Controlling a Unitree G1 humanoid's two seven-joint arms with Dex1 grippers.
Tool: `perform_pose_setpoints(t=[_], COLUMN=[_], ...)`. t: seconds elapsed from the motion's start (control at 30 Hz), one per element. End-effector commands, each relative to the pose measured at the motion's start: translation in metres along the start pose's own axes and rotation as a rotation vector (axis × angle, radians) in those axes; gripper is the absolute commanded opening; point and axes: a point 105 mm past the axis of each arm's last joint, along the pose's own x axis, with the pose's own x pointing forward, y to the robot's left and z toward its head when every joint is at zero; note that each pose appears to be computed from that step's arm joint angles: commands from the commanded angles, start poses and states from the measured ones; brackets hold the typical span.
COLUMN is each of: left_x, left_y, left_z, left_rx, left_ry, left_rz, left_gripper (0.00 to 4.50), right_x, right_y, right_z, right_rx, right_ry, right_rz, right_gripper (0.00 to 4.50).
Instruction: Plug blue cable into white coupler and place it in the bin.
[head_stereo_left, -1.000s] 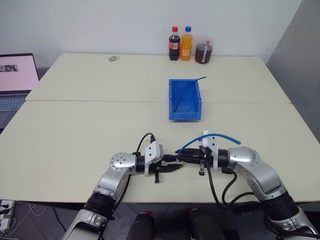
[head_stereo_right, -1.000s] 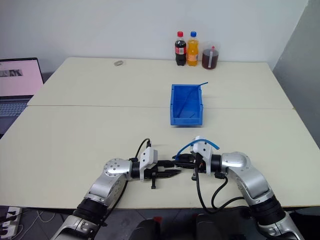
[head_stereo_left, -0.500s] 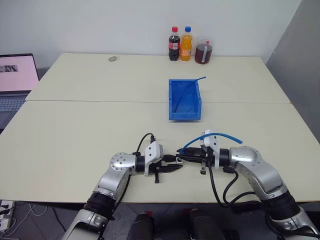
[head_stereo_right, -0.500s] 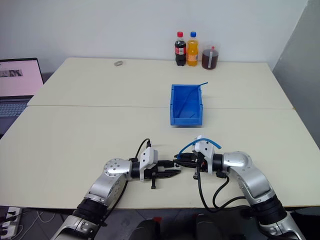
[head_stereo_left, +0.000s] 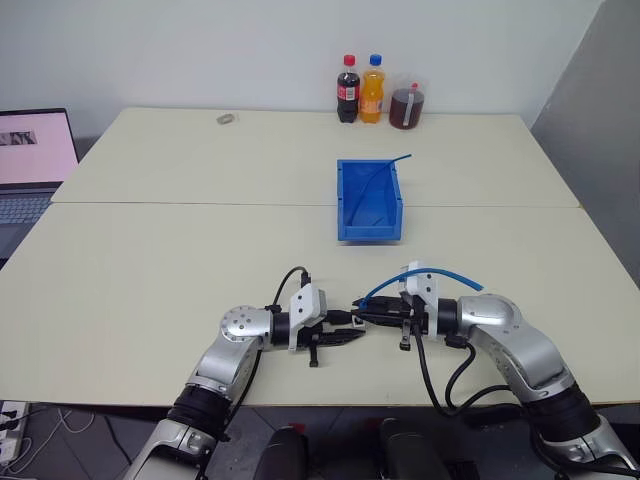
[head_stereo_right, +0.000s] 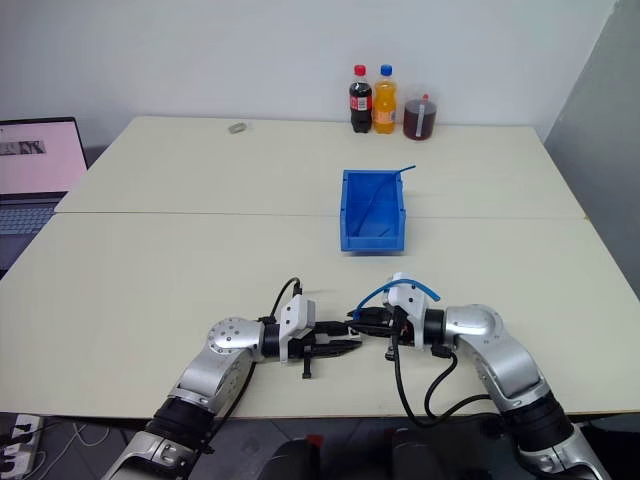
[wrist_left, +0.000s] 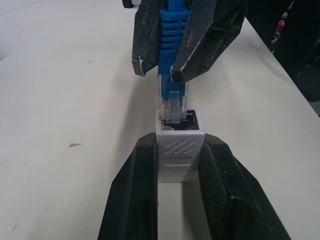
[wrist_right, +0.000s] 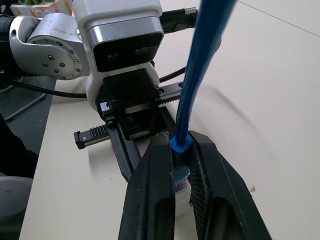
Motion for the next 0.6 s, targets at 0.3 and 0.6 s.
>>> perform_pose_setpoints(t=[0.3,0.6], left_x=[0.002,0.002], left_y=[-0.006,-0.007], left_z=[-0.004,-0.005], left_rx=[-0.007,-0.013], left_ry=[0.016,0.016], left_rz=[-0.025,-0.029], left_gripper=[0.78,0.78], right_x=[0.007,0.005], right_y=[0.009,0.013], right_z=[-0.009,-0.031], right_rx=[0.019,0.021], right_ry=[0.032,0.094], right_rz=[0.030,0.020], right_gripper=[0.13,0.13])
